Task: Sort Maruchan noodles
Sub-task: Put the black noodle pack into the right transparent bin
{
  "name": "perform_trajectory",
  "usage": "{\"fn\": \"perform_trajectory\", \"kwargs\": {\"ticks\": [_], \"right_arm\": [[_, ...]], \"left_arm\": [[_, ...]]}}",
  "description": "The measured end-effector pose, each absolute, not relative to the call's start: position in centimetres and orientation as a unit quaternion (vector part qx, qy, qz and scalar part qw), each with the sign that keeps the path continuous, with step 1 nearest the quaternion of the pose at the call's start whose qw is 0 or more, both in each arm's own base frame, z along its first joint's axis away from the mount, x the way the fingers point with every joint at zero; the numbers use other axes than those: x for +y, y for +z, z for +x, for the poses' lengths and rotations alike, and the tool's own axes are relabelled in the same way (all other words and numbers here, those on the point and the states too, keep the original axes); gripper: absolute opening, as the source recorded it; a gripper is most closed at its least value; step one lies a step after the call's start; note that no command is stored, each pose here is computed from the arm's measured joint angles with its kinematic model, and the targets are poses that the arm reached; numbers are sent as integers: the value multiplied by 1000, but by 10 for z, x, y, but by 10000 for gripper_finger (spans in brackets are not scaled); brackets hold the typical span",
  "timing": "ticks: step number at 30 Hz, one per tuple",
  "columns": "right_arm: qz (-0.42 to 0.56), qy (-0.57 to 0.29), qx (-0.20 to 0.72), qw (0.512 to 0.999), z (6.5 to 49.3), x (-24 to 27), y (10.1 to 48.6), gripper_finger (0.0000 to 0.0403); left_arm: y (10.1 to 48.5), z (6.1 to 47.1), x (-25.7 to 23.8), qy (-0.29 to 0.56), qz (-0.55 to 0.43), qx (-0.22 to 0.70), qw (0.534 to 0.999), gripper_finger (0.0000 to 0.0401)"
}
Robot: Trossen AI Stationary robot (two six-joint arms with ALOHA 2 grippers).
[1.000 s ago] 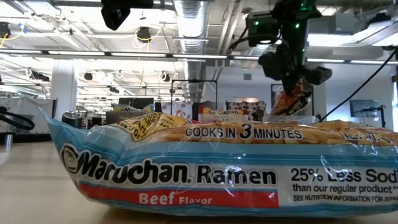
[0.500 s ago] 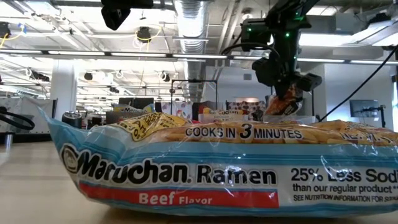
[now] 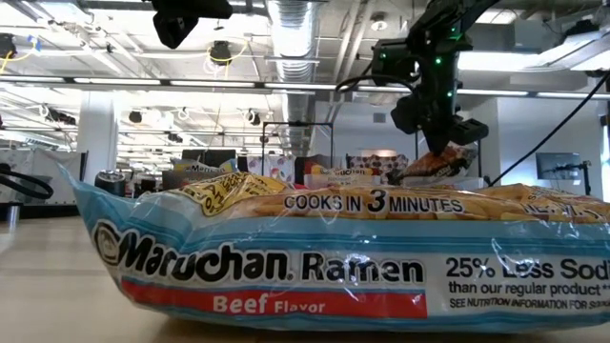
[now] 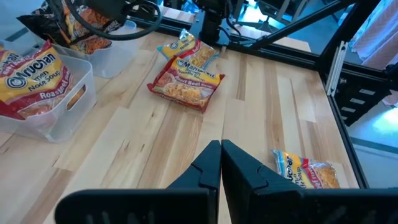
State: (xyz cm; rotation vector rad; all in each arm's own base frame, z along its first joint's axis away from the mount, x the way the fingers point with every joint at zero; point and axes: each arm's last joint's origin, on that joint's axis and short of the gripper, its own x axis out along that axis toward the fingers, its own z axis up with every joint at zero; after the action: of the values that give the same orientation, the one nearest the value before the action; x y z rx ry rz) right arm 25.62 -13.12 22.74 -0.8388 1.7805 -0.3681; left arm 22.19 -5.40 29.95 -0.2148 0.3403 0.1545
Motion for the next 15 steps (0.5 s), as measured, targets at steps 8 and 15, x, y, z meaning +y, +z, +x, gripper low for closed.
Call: {"fn": "perform_trajectory", "kwargs": {"ticks": [8,15], "right_arm": [[-338,-174,746,546,255,-133,227,80],[-325,-189,744,553,255,-134,227,81]], "left_arm": [[299,222,-54,77,-107,169,977,0],[299,222,-53,79,-111,168,976,0]]}}
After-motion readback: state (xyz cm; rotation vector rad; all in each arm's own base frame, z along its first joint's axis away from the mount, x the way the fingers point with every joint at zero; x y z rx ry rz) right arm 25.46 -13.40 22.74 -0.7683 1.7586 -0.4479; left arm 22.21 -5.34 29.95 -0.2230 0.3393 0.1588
